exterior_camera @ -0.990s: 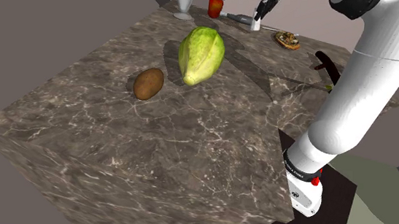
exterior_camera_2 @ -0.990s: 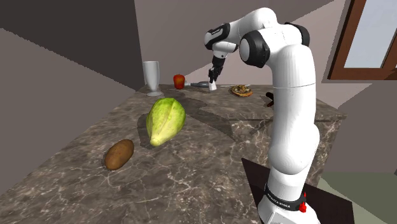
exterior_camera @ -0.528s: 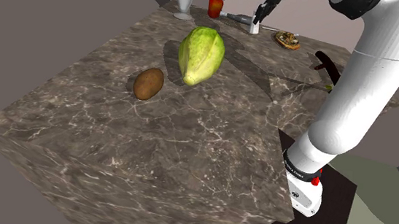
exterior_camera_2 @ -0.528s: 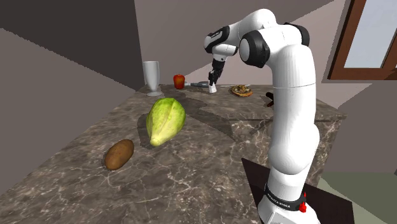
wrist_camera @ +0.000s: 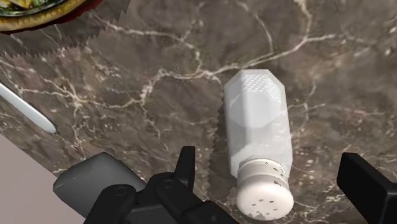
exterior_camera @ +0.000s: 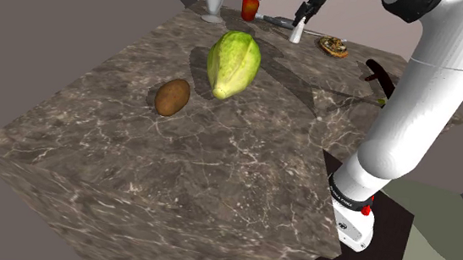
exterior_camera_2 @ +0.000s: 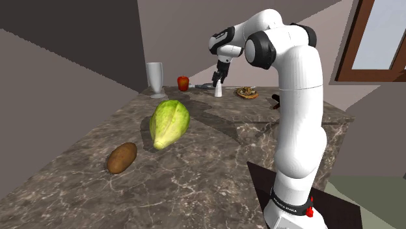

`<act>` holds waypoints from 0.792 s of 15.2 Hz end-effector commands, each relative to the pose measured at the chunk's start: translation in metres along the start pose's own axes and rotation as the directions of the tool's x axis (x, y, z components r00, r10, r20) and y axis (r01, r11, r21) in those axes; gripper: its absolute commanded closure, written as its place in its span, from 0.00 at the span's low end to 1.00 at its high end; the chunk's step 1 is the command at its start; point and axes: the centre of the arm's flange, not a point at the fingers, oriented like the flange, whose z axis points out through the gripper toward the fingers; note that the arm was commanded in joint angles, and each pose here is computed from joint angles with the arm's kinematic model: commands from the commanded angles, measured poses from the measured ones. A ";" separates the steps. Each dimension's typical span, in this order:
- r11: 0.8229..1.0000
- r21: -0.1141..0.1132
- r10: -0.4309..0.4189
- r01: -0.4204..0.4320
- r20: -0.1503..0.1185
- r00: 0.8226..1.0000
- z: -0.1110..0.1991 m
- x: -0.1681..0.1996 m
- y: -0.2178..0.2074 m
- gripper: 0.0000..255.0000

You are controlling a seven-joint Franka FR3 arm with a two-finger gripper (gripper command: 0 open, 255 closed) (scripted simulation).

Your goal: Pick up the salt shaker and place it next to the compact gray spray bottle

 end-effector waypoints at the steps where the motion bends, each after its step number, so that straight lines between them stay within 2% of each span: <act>1: 1.000 0.000 0.000 0.000 0.000 1.000 0.000 0.000 0.000 0.00; 5: 1.000 0.000 0.000 0.000 0.000 1.000 -0.050 0.000 0.000 0.00; 12: 1.000 0.000 0.000 0.000 0.000 1.000 -0.050 0.000 0.000 0.00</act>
